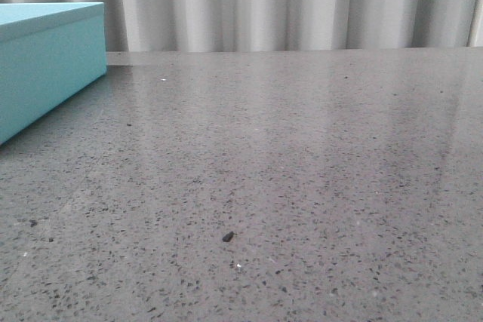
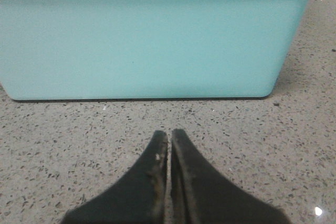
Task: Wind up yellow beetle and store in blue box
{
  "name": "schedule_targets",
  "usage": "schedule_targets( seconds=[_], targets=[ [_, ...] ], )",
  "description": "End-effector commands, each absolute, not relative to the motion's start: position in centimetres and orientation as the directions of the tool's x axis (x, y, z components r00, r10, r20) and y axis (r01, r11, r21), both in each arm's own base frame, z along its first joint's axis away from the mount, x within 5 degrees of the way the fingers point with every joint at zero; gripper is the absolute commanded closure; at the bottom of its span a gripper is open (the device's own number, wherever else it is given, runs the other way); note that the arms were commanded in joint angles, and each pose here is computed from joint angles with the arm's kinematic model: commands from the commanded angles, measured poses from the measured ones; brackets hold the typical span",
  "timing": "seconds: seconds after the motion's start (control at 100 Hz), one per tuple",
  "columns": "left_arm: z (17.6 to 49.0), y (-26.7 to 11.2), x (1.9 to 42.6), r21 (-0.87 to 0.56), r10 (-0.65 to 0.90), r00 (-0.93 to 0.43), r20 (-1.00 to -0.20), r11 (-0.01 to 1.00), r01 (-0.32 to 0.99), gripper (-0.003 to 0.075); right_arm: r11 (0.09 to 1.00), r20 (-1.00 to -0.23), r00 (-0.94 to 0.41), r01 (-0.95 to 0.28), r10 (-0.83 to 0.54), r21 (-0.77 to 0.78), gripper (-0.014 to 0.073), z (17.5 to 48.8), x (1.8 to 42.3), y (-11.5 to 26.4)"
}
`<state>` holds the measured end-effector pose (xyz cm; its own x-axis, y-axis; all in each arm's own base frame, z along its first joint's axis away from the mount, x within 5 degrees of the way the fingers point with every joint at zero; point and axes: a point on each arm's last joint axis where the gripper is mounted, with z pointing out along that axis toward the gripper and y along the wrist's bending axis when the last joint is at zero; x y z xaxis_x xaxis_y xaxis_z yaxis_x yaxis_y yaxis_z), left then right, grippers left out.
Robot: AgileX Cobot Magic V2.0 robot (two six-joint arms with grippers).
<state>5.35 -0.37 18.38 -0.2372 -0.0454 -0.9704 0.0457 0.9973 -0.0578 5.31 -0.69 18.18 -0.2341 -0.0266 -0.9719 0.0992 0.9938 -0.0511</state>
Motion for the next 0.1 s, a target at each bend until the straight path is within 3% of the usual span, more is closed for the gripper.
schedule_targets(
  seconds=[0.0, 0.09],
  targets=[
    [18.12, -0.35, 5.33, -0.065, -0.056, -0.183, -0.982, 0.997, 0.045, 0.0741, 0.992, -0.974, -0.224, 0.105, -0.042, -0.067, 0.0636, 17.69, 5.27, -0.74],
    [18.12, -0.35, 5.33, -0.065, -0.056, -0.183, -0.982, 0.997, 0.045, 0.0741, 0.992, -0.974, -0.224, 0.105, -0.042, -0.067, 0.0636, 17.69, 5.27, -0.74]
  ],
)
